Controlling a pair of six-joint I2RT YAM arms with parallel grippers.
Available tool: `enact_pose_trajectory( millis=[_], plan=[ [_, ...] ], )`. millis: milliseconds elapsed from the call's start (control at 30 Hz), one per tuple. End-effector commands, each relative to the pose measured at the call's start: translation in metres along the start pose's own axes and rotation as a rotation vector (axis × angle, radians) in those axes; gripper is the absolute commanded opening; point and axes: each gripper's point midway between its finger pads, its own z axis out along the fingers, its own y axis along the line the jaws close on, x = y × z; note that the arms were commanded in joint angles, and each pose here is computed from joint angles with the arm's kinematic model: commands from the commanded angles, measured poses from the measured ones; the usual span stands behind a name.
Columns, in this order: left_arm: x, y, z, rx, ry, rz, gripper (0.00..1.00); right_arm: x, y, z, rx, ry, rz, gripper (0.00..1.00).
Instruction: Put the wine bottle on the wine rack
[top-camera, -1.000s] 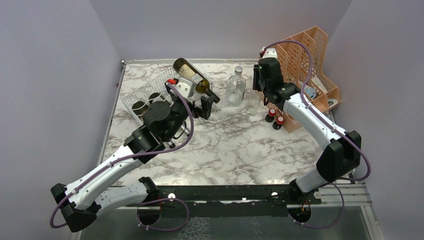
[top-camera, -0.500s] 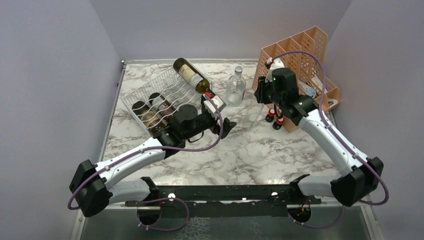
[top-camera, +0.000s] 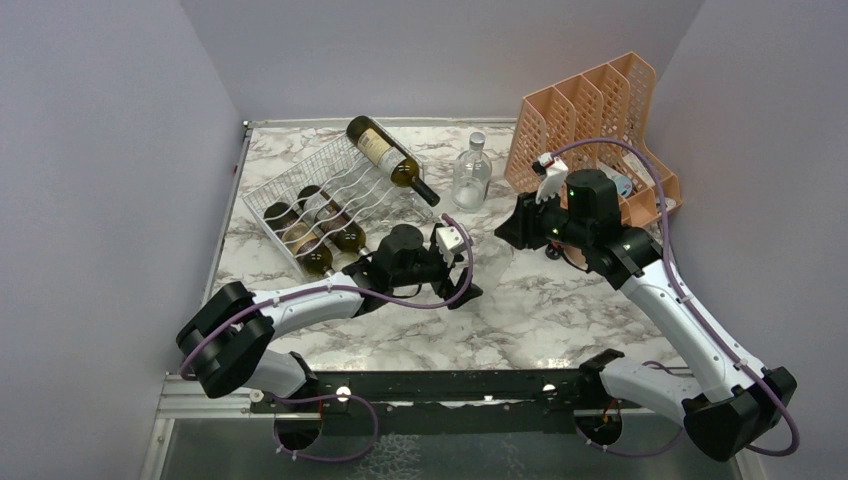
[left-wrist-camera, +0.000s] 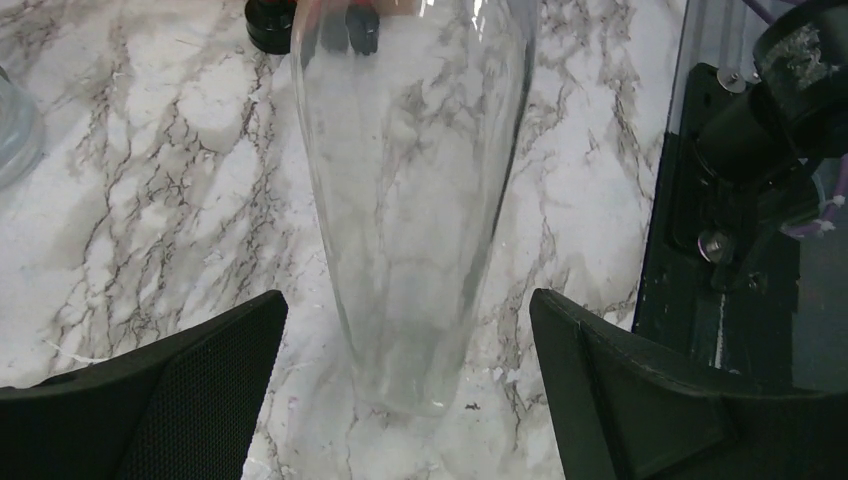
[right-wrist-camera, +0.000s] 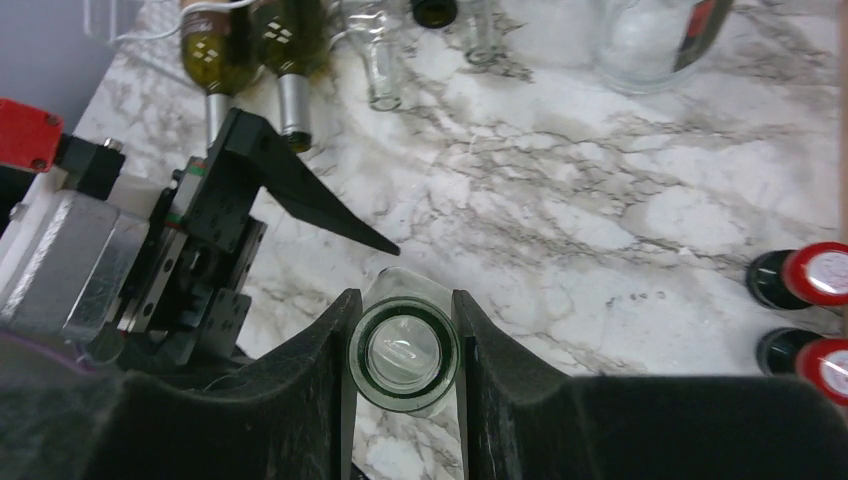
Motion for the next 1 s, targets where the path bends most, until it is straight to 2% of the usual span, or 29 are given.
enact_pose_trajectory(
  millis=[0, 100, 300, 533, 567, 600, 633, 700, 767, 800, 833, 967],
  plan=[
    [-0.015, -0.017, -0.009, 0.070, -0.065, 0.050, 0.97, -0.014, 0.045, -0.009, -0.253, -0.054, -0.034, 0.01],
    [-0.010, -0.012, -0.012, 0.039, -0.065, 0.050, 0.93, -0.014, 0.056, -0.011, -0.319, -0.055, -0.045, 0.01],
    [-0.012, -0.020, -0.017, 0.077, -0.096, 0.075, 0.77, -0.017, 0.071, -0.021, -0.401, -0.074, -0.069, 0.01],
    [-0.025, -0.031, -0.019, 0.125, -0.139, 0.124, 0.76, -0.021, 0.080, -0.028, -0.448, -0.091, -0.066, 0.02],
    [-0.027, -0.033, -0.019, 0.128, -0.144, 0.131, 0.72, -0.021, 0.080, -0.028, -0.448, -0.090, -0.063, 0.02],
    [-0.029, -0.033, -0.019, 0.126, -0.154, 0.143, 0.67, -0.022, 0.081, -0.029, -0.453, -0.088, -0.063, 0.02],
    [-0.034, -0.034, -0.019, 0.126, -0.168, 0.157, 0.57, -0.022, 0.082, -0.030, -0.460, -0.086, -0.063, 0.03],
    [-0.041, -0.038, -0.020, 0.131, -0.192, 0.206, 0.29, -0.022, 0.085, -0.033, -0.466, -0.086, -0.061, 0.05],
    [-0.050, -0.043, -0.022, 0.142, -0.221, 0.275, 0.06, -0.021, 0.085, -0.036, -0.467, -0.083, -0.061, 0.08],
    [-0.055, -0.045, -0.022, 0.145, -0.233, 0.308, 0.00, -0.020, 0.085, -0.038, -0.462, -0.080, -0.058, 0.11],
    [-0.059, -0.046, -0.023, 0.144, -0.244, 0.336, 0.00, -0.019, 0.084, -0.038, -0.454, -0.077, -0.055, 0.15],
    [-0.071, -0.044, -0.024, 0.131, -0.273, 0.443, 0.00, -0.015, 0.079, -0.041, -0.420, -0.059, -0.049, 0.43]
  ],
)
